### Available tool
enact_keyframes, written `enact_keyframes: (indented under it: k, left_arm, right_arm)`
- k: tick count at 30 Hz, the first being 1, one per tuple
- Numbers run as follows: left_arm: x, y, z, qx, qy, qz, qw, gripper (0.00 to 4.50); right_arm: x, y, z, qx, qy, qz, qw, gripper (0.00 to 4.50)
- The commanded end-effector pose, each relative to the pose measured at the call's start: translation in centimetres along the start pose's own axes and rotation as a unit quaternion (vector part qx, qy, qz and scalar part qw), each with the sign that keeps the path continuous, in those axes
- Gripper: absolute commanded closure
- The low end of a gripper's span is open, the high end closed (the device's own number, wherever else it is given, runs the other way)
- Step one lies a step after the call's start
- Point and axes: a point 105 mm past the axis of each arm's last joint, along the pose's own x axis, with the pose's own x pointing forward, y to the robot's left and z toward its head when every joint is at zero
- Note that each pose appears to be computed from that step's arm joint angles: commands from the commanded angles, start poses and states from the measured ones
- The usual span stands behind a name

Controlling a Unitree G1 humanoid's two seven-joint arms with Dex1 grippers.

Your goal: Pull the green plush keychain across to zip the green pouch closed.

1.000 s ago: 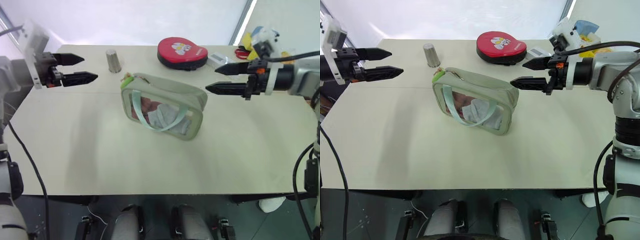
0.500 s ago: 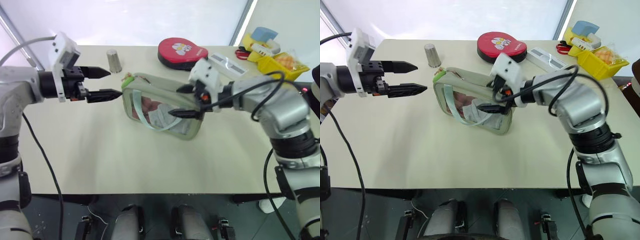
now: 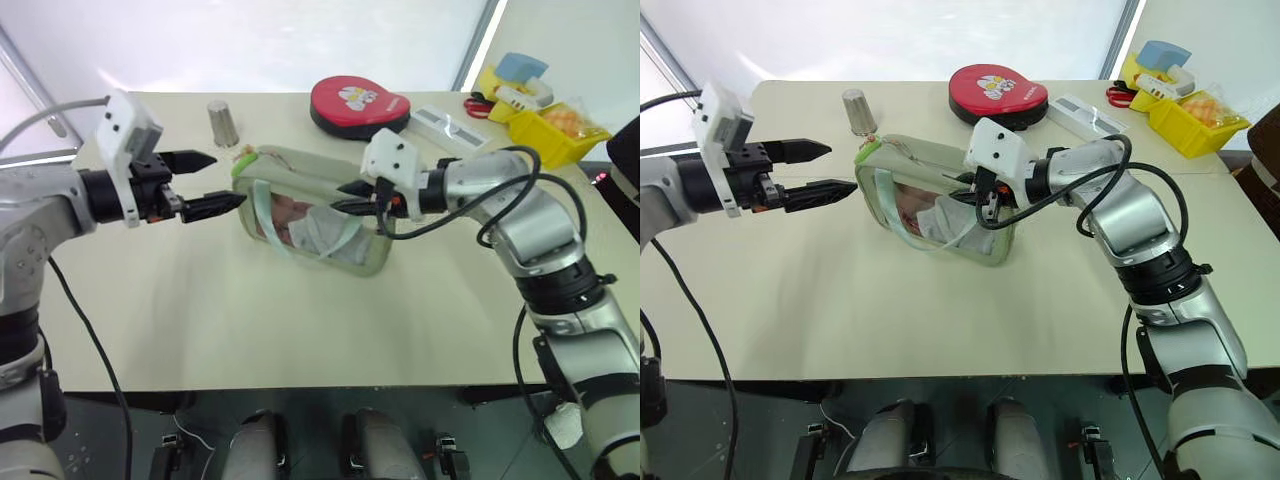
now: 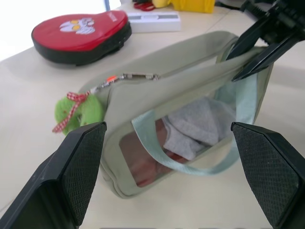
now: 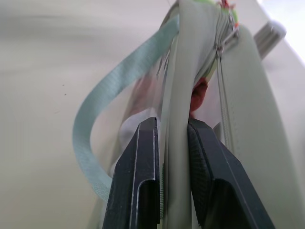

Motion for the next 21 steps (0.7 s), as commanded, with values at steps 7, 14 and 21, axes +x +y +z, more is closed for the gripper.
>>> enact_keyframes:
  k: [7, 14, 21]
  left_arm:
    - [-1.0, 0.6, 1.7, 0.025, -0.025, 0.026, 0.999, 0.00]
    - [-0.9, 0.7, 1.4, 0.025, -0.023, 0.032, 0.999, 0.00]
    - [-0.9, 0.5, 1.4, 0.029, -0.019, 0.029, 0.999, 0.00]
  right_arm:
    - [-0.7, -2.6, -0.8, -0.115, -0.037, 0.017, 0.992, 3.78]
    - [-0.7, -3.7, -0.5, -0.081, -0.049, 0.015, 0.995, 3.78]
    - [-1.2, -2.1, -1.3, -0.036, -0.021, 0.045, 0.998, 4.33]
